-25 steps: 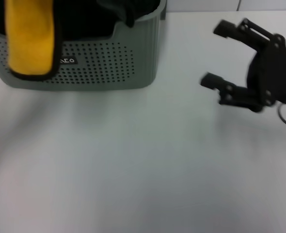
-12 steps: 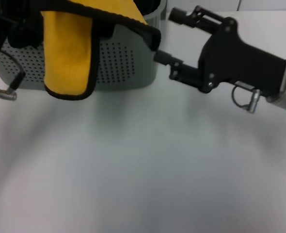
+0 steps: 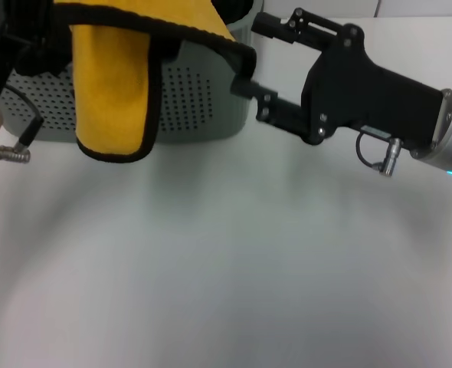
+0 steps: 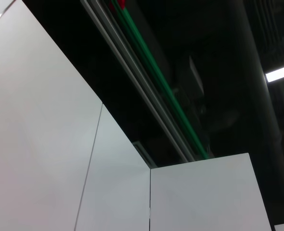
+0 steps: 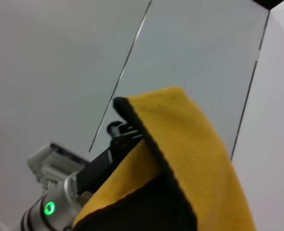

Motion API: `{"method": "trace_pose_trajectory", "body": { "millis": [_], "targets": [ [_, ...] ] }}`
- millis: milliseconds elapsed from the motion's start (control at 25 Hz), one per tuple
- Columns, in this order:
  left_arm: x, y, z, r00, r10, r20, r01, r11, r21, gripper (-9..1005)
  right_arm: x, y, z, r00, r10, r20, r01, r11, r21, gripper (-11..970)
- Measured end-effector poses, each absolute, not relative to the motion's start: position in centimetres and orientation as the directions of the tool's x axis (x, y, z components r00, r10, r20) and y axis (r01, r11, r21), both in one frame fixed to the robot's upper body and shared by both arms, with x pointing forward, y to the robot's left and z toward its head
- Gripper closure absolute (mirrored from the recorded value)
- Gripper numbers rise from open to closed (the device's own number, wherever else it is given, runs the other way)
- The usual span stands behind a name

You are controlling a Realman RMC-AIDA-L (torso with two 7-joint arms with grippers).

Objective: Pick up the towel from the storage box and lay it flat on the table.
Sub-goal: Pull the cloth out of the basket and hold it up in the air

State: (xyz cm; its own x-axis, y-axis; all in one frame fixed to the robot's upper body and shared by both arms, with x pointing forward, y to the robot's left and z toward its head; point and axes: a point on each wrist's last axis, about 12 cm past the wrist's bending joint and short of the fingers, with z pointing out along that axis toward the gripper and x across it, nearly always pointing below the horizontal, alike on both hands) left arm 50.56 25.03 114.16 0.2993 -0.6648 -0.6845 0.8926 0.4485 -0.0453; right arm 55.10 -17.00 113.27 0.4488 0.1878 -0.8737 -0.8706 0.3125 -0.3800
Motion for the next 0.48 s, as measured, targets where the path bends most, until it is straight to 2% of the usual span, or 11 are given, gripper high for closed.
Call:
{"method": "trace_pose_trajectory", "body": {
  "millis": [200, 480],
  "targets": [
    [50.47, 24.81, 114.07, 0.288, -0.665, -0.689, 0.898, 0.437, -0.046, 963, 55.23, -16.91, 113.33, 0.447, 0.188, -0.874, -0.869, 0.324, -0.374, 305],
    [50.23, 24.93, 113.88, 0.286, -0.665, -0.69, 0.896, 0.44, -0.052, 960, 55.14, -17.17, 113.14, 0.443, 0.185, -0.877, -0.867, 0.338, -0.366, 571]
  ]
}}
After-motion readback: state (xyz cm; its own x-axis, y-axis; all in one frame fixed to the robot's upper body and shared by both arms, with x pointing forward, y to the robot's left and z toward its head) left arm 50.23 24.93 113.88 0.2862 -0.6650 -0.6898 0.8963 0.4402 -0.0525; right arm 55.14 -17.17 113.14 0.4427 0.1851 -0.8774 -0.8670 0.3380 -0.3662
